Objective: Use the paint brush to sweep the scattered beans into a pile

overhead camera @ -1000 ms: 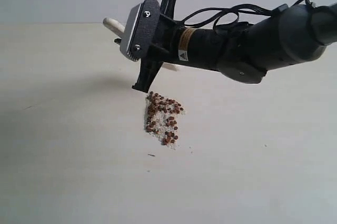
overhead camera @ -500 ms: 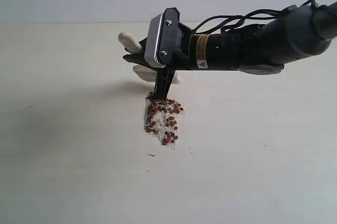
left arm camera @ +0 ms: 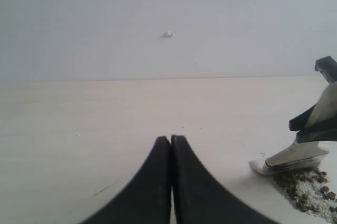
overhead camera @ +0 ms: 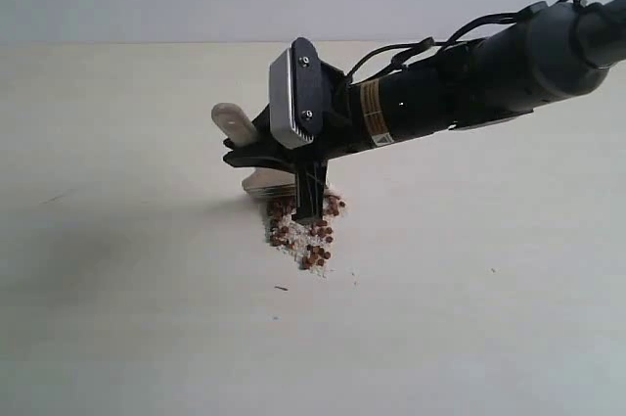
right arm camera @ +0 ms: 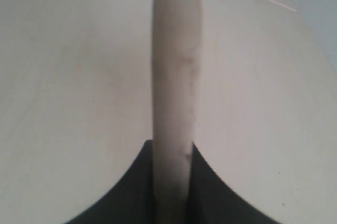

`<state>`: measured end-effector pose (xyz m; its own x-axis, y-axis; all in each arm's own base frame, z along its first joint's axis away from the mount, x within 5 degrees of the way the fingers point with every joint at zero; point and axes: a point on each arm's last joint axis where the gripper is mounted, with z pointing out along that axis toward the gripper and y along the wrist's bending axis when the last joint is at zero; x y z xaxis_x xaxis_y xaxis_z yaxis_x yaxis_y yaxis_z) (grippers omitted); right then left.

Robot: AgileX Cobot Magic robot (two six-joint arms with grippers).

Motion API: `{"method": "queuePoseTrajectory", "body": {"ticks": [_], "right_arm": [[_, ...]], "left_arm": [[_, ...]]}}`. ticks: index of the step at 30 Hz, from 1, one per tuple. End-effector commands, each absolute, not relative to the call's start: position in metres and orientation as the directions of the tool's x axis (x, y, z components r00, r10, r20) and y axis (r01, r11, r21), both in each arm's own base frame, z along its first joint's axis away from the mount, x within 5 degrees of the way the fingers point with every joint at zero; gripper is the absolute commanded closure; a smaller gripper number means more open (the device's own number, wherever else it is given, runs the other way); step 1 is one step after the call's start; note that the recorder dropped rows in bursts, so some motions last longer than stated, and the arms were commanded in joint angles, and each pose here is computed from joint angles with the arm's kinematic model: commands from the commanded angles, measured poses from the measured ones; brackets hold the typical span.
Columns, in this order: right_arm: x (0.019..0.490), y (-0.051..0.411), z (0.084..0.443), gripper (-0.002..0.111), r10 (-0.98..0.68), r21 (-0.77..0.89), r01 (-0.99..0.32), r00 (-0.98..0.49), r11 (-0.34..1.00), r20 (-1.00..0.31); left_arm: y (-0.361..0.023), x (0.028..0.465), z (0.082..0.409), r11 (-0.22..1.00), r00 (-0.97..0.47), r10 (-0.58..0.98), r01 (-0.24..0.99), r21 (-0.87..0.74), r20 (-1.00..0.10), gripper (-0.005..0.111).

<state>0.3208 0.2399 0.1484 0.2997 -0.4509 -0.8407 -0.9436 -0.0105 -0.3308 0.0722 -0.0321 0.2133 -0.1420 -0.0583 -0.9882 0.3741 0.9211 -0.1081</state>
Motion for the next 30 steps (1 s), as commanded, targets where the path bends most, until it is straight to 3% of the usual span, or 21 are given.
{"method": "queuePoseTrajectory", "body": {"ticks": [1, 5, 10, 13, 19, 24, 30], "right_arm": [[0.318, 0.238, 0.161, 0.108, -0.452, -0.314, -0.949, 0.289, -0.022, -0.844], [0.318, 0.236, 0.180, 0.108, -0.455, -0.356, -0.934, 0.316, 0.003, -0.833], [0.324, 0.232, 0.202, 0.108, -0.464, -0.376, -0.918, 0.280, 0.126, -0.841], [0.336, 0.223, 0.208, 0.108, -0.518, -0.352, -0.882, 0.152, 0.314, -0.842], [0.359, 0.191, 0.197, 0.108, -0.537, -0.255, -0.648, -0.282, 0.718, -0.795], [0.357, 0.185, 0.190, 0.108, -0.401, -0.108, -0.525, -0.484, 0.844, -0.778], [0.336, 0.205, 0.177, 0.108, -0.383, -0.040, -0.550, -0.526, 0.834, -0.760]], "left_arm": [[-0.032, 0.072, 0.213, 0.922, -0.138, -0.054, 0.374, -0.103, -0.989, 0.107], [-0.032, 0.072, 0.213, 0.922, -0.138, -0.054, 0.374, -0.103, -0.989, 0.107], [-0.032, 0.072, 0.213, 0.922, -0.138, -0.054, 0.374, -0.103, -0.989, 0.107], [-0.032, 0.072, 0.213, 0.922, -0.138, -0.054, 0.374, -0.103, -0.989, 0.107], [-0.032, 0.072, 0.213, 0.922, -0.138, -0.054, 0.374, -0.103, -0.989, 0.107], [-0.032, 0.072, 0.213, 0.922, -0.138, -0.054, 0.374, -0.103, -0.989, 0.107], [-0.032, 0.072, 0.213, 0.922, -0.138, -0.054, 0.374, -0.103, -0.989, 0.107]]}}
